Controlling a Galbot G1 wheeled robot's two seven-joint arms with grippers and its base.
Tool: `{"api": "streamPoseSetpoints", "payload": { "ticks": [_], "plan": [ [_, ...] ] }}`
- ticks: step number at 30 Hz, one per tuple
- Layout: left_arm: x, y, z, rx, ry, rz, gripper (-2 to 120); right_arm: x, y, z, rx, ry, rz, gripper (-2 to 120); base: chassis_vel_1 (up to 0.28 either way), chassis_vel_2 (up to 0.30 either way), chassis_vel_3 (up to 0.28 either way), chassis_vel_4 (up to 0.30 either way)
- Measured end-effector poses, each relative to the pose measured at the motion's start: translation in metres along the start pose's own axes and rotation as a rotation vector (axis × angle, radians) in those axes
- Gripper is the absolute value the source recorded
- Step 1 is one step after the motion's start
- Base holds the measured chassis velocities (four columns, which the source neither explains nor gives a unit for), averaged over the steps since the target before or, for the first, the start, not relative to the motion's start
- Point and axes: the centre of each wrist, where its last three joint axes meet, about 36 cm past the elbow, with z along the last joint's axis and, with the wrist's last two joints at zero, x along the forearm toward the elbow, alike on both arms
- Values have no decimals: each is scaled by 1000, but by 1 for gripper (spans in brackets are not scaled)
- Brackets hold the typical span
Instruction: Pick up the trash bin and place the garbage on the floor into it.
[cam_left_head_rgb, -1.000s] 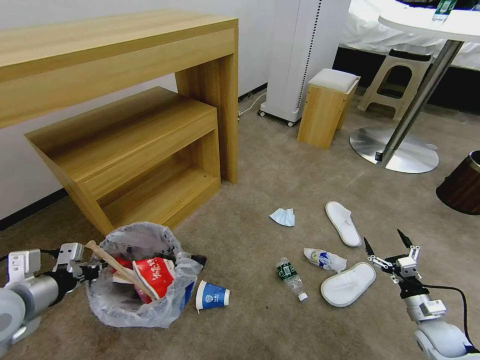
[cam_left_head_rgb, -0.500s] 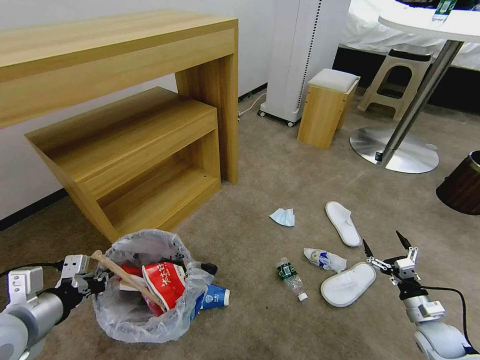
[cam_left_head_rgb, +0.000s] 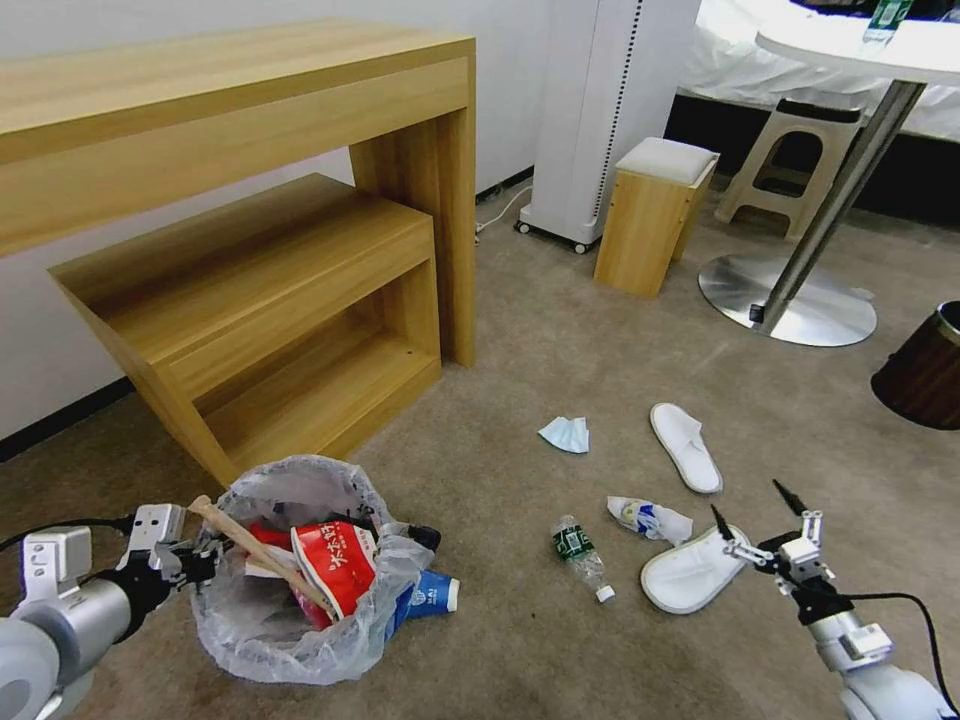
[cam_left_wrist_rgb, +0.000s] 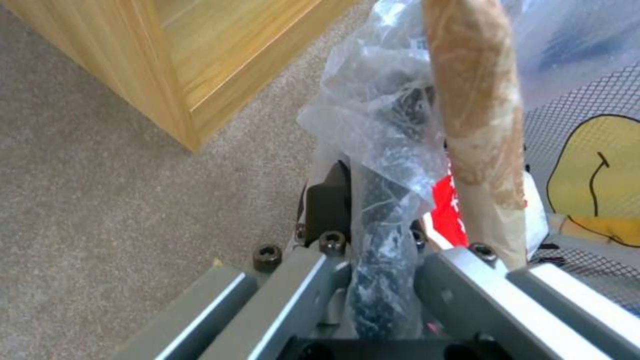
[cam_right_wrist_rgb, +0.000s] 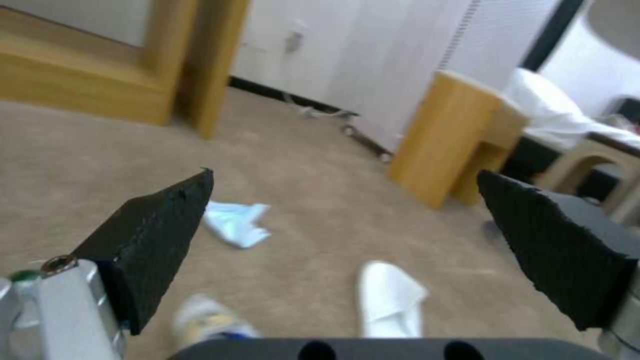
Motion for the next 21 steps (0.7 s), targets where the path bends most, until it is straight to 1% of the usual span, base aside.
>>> {"api": "streamPoseSetpoints", "payload": {
  "ticks": [1,5,10,13,15,17,19,21],
  "plan": [
    [0,0,0,0,0,0,0,0,0,0,0,0,0,100,0,0,0,0],
    [5,-2,-1,-4,-5,3,0,3,14,1,-16,10,-101,100,0,0,0,0],
    [6,-1,-1,-3,-8,-3,0,1,24,3,-26,10,-139,100,0,0,0,0],
    [7,1,0,-1,-8,-11,0,-2,35,5,-40,9,-168,100,0,0,0,0],
    [7,2,0,-1,-9,-13,0,-3,36,5,-41,9,-175,100,0,0,0,0],
    [8,2,1,3,-9,-18,0,-3,44,8,-51,16,-205,100,0,0,0,0],
    [8,2,2,4,-9,-18,0,-3,46,9,-54,18,-213,100,0,0,0,0],
    [9,1,3,8,-12,-17,0,-2,55,14,-62,32,-246,100,0,0,0,0]
  ]
}}
